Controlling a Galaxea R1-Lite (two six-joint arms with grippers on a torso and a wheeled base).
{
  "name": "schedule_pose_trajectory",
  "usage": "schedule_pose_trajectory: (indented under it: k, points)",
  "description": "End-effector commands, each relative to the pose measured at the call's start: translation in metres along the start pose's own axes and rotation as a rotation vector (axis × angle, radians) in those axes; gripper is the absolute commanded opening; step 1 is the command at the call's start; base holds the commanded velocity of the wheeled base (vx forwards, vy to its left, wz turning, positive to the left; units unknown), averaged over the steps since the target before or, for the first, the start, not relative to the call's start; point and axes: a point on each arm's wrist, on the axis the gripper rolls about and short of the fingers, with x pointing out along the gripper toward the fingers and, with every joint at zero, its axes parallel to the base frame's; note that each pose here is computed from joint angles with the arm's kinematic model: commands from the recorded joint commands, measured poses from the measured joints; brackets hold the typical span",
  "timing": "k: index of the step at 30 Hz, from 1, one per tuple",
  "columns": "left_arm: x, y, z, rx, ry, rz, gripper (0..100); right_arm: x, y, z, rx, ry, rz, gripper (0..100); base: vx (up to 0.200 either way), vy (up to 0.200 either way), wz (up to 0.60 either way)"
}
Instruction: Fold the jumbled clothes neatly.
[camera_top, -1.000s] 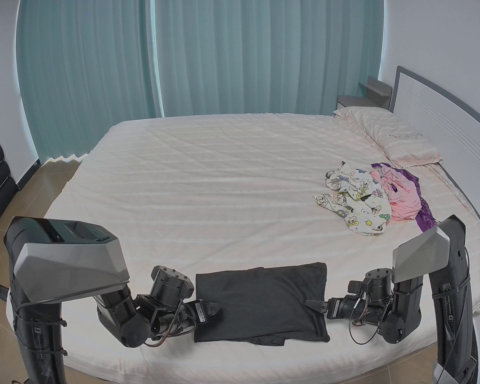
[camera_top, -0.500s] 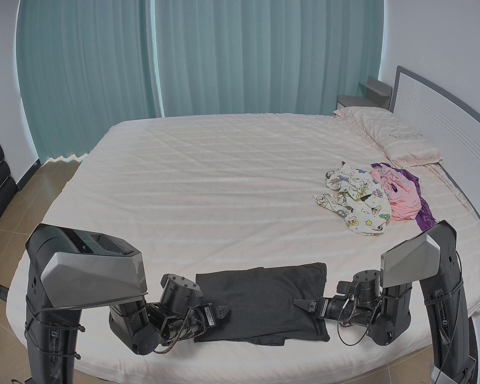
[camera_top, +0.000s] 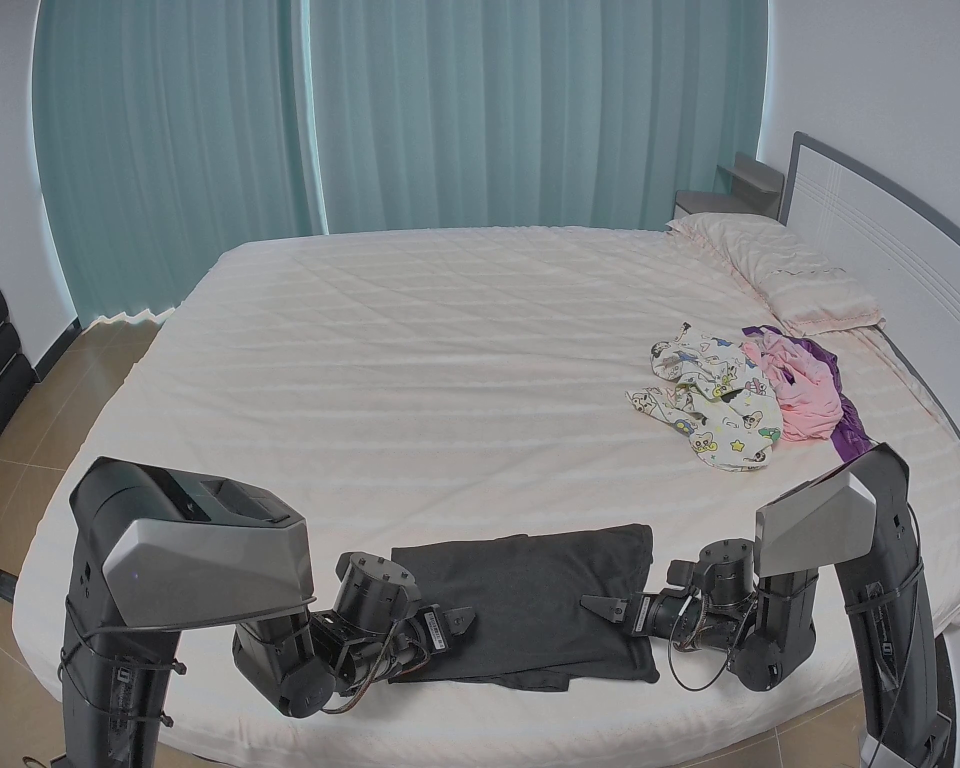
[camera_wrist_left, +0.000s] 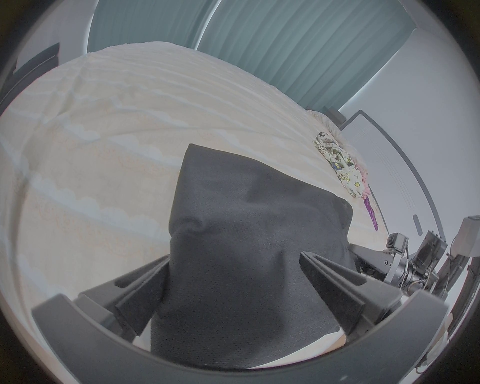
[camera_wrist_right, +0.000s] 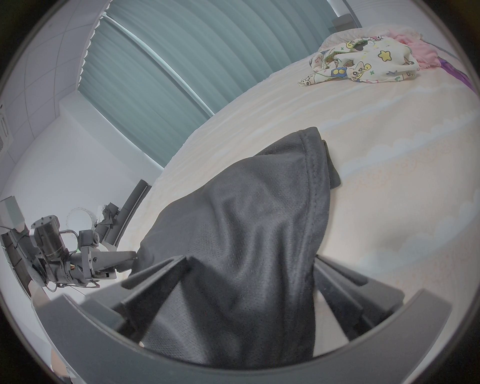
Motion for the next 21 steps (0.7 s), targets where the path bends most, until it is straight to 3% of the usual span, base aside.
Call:
schedule_pose_trajectory:
  k: [1, 11, 21]
  points:
    - [0.001, -0.002, -0.003, -0.001, 0.005, -0.004, 0, 0.0, 0.0, -0.003, -0.007, 0.015, -0.004, 0, 0.0, 0.0, 0.0]
    - [0.0, -0.002, -0.004, -0.003, 0.007, -0.006, 0, 0.0, -0.001, -0.003, -0.01, 0.011, -0.003, 0, 0.0, 0.0, 0.0]
    - [-0.016, -0.01, 0.007, -0.131, -0.016, -0.049, 0, -0.017, 0.004, 0.002, 0.015, 0.009, 0.014, 0, 0.0, 0.0, 0.0]
